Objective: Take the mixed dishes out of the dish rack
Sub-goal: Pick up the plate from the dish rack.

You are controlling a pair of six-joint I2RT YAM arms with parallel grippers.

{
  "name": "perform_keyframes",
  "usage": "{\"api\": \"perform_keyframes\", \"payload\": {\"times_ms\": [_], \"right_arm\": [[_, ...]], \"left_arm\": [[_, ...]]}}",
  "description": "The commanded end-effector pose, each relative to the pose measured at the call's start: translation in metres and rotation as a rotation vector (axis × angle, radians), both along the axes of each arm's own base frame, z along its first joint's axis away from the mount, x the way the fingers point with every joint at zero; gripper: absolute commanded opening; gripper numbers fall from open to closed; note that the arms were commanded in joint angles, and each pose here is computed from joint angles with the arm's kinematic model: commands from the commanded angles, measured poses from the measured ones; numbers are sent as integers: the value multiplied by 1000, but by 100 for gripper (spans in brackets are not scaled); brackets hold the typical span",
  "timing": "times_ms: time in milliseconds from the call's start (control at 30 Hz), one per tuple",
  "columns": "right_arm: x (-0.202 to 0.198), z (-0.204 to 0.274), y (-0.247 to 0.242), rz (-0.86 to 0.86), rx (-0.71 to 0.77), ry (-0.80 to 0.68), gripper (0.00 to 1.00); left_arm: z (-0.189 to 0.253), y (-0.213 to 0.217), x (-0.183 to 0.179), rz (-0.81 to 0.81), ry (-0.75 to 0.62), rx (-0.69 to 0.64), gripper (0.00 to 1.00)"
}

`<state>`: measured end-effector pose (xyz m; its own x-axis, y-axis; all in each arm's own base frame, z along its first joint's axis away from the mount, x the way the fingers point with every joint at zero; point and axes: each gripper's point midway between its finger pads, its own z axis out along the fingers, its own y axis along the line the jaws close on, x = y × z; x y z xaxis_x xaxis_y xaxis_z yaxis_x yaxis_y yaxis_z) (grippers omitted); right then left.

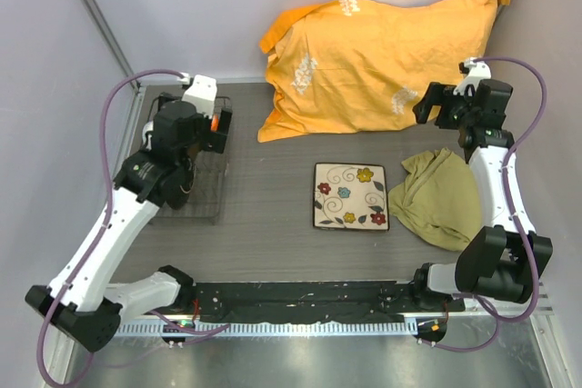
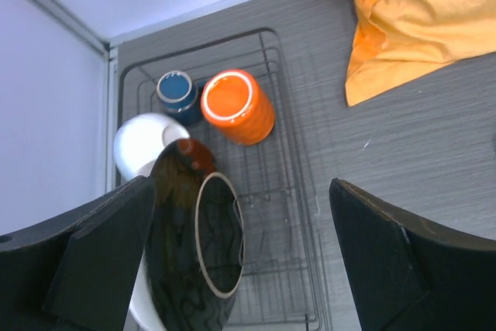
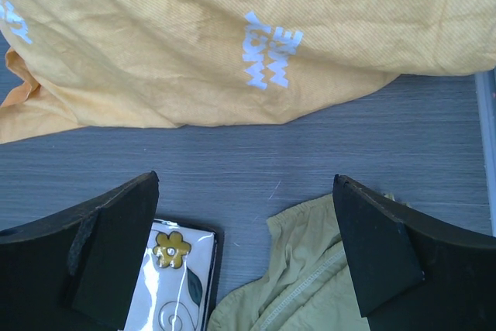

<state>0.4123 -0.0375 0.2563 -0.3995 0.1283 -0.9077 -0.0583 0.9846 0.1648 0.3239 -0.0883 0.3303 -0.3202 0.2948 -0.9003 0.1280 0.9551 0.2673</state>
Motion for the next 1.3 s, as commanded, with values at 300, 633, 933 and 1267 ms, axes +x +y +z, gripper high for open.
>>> {"api": "perform_keyframes", "payload": {"times_ms": [300, 633, 933, 1267], "right_arm": [[3, 10, 23, 71, 46, -21, 100], [2, 14, 17, 47, 16, -36, 100], [2, 12, 18, 55, 15, -31, 100], [3, 11, 18, 60, 15, -31, 100]], "left_arm": [[-20, 61, -35, 155, 43, -52, 100], [-65, 88, -19, 191, 155, -110, 100], [-97, 94, -8, 184, 229, -148, 99], [-119, 88, -8, 153, 286, -175, 82]]}}
